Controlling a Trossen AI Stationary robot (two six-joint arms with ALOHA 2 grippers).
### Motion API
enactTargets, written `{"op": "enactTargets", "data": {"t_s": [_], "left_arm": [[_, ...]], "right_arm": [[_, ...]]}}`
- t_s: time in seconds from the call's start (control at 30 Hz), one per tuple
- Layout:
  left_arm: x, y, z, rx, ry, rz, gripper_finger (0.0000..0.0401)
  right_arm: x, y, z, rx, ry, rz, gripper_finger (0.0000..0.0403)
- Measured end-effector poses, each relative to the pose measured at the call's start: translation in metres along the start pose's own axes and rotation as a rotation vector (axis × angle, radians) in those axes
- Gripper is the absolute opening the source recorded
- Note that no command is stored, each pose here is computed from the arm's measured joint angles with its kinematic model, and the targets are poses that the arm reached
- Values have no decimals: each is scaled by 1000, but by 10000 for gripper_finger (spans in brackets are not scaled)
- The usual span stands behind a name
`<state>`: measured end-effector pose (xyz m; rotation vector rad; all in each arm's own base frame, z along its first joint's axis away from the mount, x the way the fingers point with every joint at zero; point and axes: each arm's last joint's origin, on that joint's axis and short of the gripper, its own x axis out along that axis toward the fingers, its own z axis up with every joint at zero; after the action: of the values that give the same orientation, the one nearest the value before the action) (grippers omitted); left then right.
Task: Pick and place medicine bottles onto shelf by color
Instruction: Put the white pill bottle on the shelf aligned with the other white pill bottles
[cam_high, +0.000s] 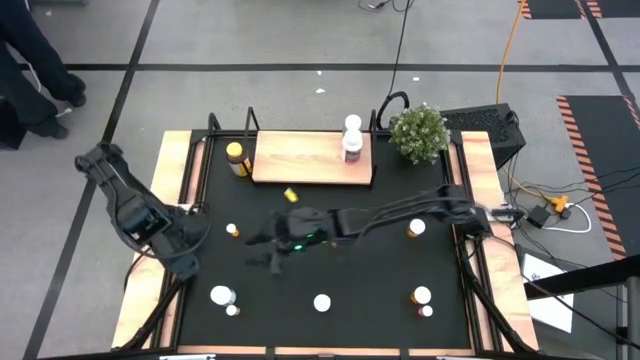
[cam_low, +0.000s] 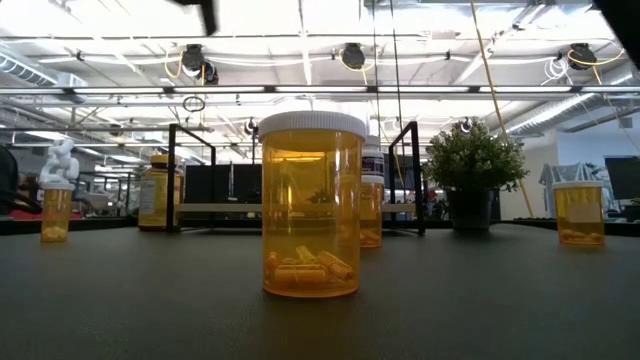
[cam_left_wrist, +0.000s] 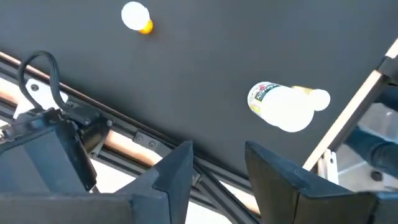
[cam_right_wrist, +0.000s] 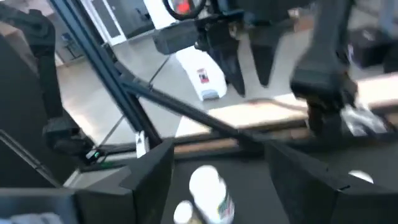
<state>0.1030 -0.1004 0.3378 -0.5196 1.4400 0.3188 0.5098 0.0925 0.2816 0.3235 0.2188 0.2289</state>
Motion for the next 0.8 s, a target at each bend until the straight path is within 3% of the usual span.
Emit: {"op": "enactTargets", "data": {"t_s": [0.3, 0.43, 0.67, 0.8], "left_arm": [[-7, 7, -12, -19, 112, -65, 150], [-8, 8, -14, -7, 114, -73, 150], [-8, 8, -14, 28, 113, -74, 150], [-7, 3, -13, -26, 95, -92, 150]], "right_arm": [[77, -22, -29, -140, -64, 57, 309], [87, -32, -51, -181, -125, 70, 320], [100, -44, -80, -280, -90, 119, 331], [102, -47, -88, -275, -48, 97, 329]]}}
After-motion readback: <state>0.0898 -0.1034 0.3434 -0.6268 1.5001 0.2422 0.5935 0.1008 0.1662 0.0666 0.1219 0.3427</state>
